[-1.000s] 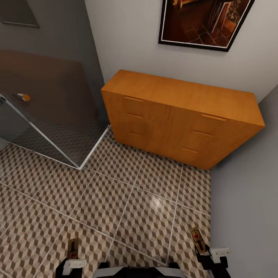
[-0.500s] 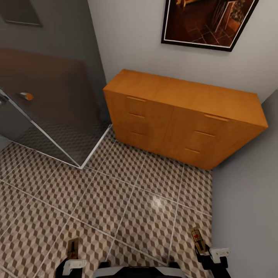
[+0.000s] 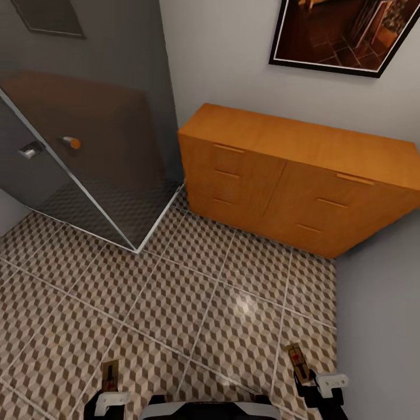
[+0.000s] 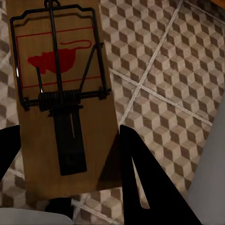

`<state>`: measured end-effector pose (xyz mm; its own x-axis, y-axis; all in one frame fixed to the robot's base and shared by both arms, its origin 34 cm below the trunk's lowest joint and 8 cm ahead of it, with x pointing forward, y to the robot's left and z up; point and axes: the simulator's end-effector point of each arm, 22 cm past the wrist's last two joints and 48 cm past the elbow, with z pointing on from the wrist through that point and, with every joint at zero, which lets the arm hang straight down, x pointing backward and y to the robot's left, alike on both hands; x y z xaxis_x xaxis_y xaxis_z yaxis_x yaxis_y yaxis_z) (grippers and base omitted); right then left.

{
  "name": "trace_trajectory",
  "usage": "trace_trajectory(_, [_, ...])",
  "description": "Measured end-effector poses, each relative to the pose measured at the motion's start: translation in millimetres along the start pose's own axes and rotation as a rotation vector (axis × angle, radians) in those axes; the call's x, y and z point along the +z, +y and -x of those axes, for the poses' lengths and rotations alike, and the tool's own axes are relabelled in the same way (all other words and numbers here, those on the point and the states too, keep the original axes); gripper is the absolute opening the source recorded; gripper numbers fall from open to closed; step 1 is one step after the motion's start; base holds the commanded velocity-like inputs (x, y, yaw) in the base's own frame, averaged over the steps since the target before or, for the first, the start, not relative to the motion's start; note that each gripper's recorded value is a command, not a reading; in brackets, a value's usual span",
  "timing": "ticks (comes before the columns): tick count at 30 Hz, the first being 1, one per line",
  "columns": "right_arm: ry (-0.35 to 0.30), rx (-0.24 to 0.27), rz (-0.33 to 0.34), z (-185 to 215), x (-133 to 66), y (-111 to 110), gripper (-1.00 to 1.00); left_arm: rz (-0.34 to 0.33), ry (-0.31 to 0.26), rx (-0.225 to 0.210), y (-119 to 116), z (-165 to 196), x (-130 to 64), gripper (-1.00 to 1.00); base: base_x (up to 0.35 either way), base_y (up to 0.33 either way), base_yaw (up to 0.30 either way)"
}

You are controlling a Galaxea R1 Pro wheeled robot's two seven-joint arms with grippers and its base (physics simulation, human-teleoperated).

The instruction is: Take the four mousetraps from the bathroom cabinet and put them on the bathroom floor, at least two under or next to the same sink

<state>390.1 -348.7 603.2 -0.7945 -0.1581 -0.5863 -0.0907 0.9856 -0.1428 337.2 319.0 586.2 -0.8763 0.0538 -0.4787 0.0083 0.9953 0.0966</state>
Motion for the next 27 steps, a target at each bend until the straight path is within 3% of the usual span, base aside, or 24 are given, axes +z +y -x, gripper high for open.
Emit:
trace_trajectory(19, [0.018,0.003,0.007,-9,-0.2,6,-1.0,-0.001,0.018,0.001,0,-9,-0.1,-1.0,-0.035,0.271,0.201])
trace_trajectory(27, [0.027,0.003,0.008,-13,-0.5,6,-1.0,-0.002,0.027,0.002,-1,-13,-0.2,-1.0,-0.002,0.12,0.22])
